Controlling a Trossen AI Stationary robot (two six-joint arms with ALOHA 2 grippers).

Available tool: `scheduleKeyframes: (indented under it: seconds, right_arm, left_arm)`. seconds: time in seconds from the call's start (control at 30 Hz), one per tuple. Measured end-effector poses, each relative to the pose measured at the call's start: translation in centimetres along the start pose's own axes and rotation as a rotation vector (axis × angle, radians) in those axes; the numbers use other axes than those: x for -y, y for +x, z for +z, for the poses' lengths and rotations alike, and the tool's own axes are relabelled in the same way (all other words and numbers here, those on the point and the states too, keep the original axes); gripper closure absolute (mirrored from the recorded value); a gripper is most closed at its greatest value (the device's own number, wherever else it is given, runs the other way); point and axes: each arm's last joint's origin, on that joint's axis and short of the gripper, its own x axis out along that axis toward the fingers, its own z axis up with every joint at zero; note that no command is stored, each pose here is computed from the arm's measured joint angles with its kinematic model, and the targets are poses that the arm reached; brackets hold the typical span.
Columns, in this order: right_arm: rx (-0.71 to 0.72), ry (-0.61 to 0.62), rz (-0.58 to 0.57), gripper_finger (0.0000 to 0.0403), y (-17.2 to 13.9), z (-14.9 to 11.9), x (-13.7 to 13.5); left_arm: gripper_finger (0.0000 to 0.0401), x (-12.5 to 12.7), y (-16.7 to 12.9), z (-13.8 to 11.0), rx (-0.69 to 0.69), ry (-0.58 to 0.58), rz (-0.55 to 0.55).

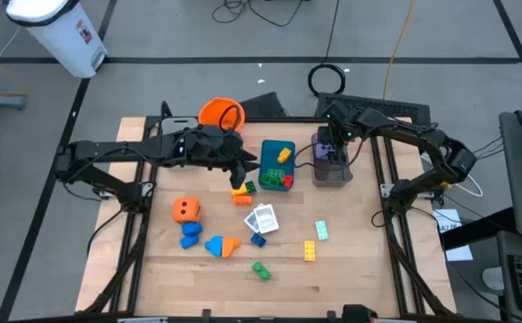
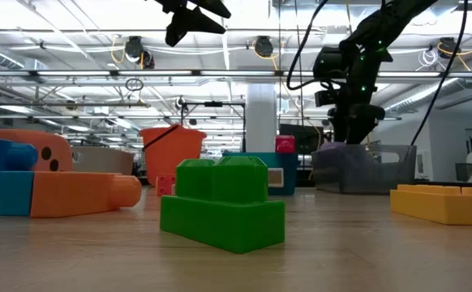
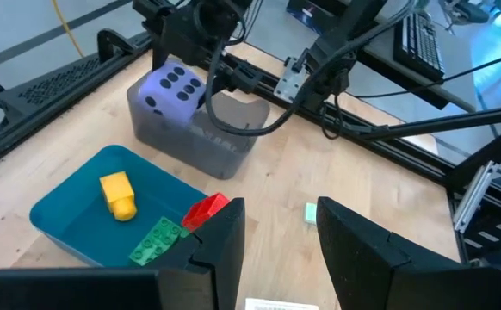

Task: Pick & Place Toys
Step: Put the purple dice into the black bin

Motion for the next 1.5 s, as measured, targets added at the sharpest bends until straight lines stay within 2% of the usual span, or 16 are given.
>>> scheduleKeyframes:
  seconds: [0.33, 0.83, 1.33, 1.5]
  right_arm:
    - [-0.012, -0.002, -0.017, 0.0053, 0.18, 0.03, 0.09]
    - [-0.016, -0.076, -0.022, 0.0052, 0.17, 0.03, 0.1]
    - [0.0, -0.055, -0.035, 0.0052, 0.16, 0.19, 0.23]
    - [0.003, -0.027, -0.038, 0.0033, 0.16, 0.22, 0.25]
  left_arm:
    - [0.0249, 0.0, 0.0, 0.0, 0.0, -0.011, 0.0]
    - [0.0249, 0.0, 0.0, 0.0, 0.0, -0.013, 0.0]
    - [0.0249, 0.0, 0.0, 0.0, 0.0, -0.026, 0.0]
    - [0.0249, 0.0, 0.0, 0.0, 0.0, -0.028, 0.001]
